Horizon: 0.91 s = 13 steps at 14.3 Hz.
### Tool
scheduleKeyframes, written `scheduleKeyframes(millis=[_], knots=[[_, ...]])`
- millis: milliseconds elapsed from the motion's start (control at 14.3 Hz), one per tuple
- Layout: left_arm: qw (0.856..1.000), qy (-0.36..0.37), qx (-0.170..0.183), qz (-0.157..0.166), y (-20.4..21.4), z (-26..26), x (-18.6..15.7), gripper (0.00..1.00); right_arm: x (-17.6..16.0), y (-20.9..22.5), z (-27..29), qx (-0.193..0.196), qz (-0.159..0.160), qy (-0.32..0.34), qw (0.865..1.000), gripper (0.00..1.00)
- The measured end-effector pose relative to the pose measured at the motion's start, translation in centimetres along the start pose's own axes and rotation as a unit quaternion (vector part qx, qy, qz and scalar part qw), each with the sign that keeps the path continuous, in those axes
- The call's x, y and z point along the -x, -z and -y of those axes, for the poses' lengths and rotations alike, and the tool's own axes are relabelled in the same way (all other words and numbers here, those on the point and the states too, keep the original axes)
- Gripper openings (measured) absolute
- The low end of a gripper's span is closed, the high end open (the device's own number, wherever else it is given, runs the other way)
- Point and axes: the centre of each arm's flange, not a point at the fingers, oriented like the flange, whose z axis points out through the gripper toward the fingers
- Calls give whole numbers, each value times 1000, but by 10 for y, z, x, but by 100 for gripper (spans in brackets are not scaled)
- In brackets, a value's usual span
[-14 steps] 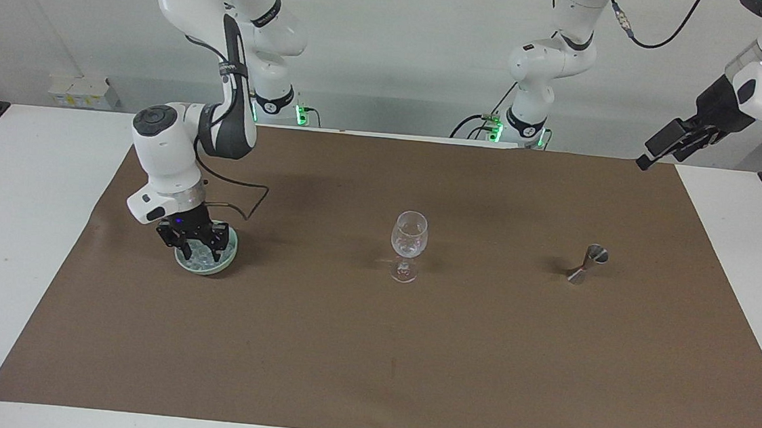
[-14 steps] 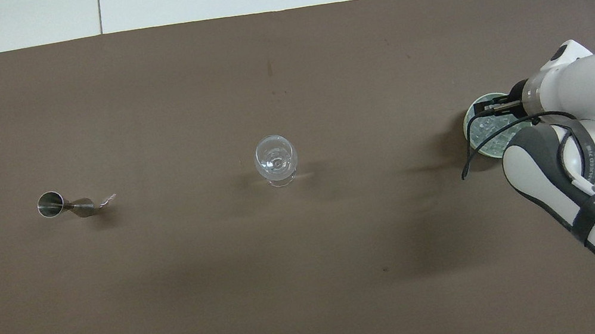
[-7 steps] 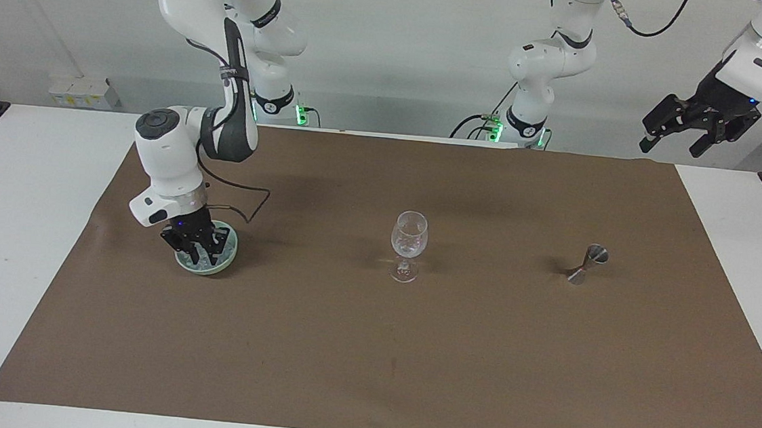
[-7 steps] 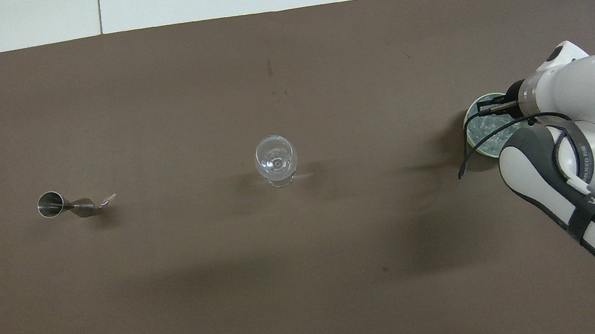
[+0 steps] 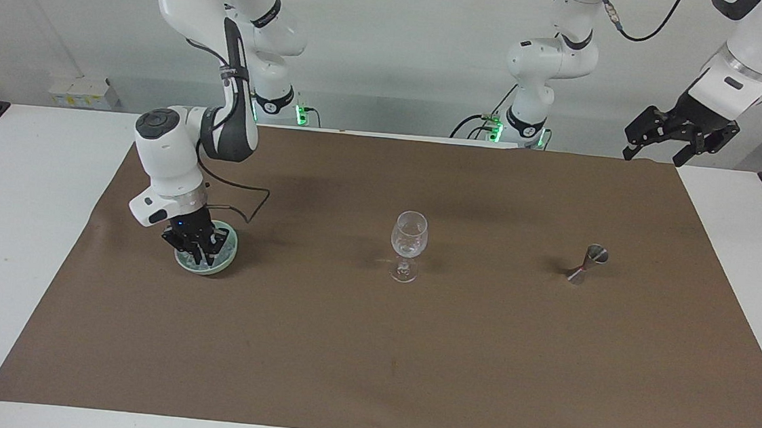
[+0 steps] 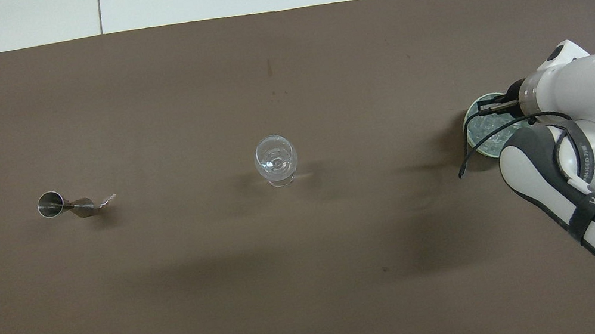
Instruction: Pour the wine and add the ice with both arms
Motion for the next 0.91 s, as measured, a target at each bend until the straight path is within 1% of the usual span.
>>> scheduleKeyframes(millis=[140, 628, 907], knots=[[1000, -1, 0, 2, -2, 0, -2, 100, -1, 12, 0, 2, -3, 0, 1000, 23], [1000, -4, 0, 6, -6, -3, -4, 100, -3, 77, 8, 11, 8, 7, 1000, 23], [1000, -2, -1, 7, -7, 0, -5, 100, -15, 115, 32, 0, 10, 8, 1000, 23]])
